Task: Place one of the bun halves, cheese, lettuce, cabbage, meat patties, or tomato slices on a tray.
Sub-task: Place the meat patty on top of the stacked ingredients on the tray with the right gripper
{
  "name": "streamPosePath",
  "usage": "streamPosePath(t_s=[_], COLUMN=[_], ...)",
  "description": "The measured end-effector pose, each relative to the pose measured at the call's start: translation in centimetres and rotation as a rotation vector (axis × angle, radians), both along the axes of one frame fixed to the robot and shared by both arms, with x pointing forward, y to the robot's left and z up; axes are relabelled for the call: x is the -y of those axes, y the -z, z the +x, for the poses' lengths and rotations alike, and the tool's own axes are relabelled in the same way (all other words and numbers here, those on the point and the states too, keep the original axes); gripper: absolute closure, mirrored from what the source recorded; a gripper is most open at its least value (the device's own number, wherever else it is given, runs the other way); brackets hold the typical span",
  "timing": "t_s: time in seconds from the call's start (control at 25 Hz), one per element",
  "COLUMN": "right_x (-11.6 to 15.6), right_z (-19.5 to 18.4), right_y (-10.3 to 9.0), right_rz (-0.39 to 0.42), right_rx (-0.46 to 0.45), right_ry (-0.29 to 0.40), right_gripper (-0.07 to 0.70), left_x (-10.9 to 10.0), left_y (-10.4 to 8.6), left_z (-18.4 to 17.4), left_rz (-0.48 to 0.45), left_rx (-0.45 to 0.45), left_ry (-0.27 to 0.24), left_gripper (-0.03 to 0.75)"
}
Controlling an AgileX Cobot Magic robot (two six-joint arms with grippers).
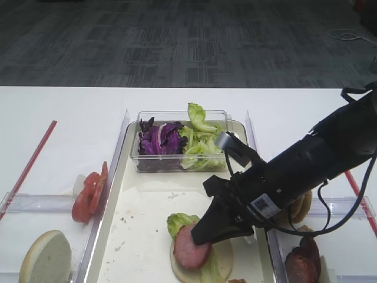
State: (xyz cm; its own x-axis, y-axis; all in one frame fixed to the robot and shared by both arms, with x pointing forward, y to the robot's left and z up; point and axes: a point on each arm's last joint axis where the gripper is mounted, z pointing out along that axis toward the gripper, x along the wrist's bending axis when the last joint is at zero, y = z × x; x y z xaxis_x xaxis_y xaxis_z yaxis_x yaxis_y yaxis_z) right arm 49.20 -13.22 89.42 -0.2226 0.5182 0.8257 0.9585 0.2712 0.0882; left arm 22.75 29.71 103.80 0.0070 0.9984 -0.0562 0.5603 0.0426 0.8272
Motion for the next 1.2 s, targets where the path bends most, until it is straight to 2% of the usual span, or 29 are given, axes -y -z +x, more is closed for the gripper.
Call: streamPosePath(t_s=[0.48, 0.68, 0.96, 1.08, 1.2], right_x=[-0.07, -0.06, -0.08, -0.08, -0.08], right_z=[-0.02, -0.03, -0.02, -0.02, -0.02], right_y=[-0.03, -0.02, -0.07, -0.07, -0.07], right_rz=[0.014, 0.013, 0.014, 0.007, 0.002], right_rx=[0.003, 0.004, -0.009, -0.038, -0.063], right_ry=[-0.013, -0.014, -0.008, 0.012, 0.028], right_gripper=[0.54, 0.44, 0.237, 0.187, 0.174], left_x=[0.0, 0.0, 0.0, 0.0, 0.0], left_y=[0.0, 0.0, 0.0, 0.0, 0.0], left_z=[0.0, 0.0, 0.0, 0.0, 0.0], left_rz=[0.0, 0.0, 0.0, 0.0, 0.0], left_rx=[0.0, 0.0, 0.0, 0.0, 0.0], left_ry=[0.0, 0.0, 0.0, 0.0, 0.0], left_gripper=[0.324, 0.324, 0.324, 0.324, 0.324])
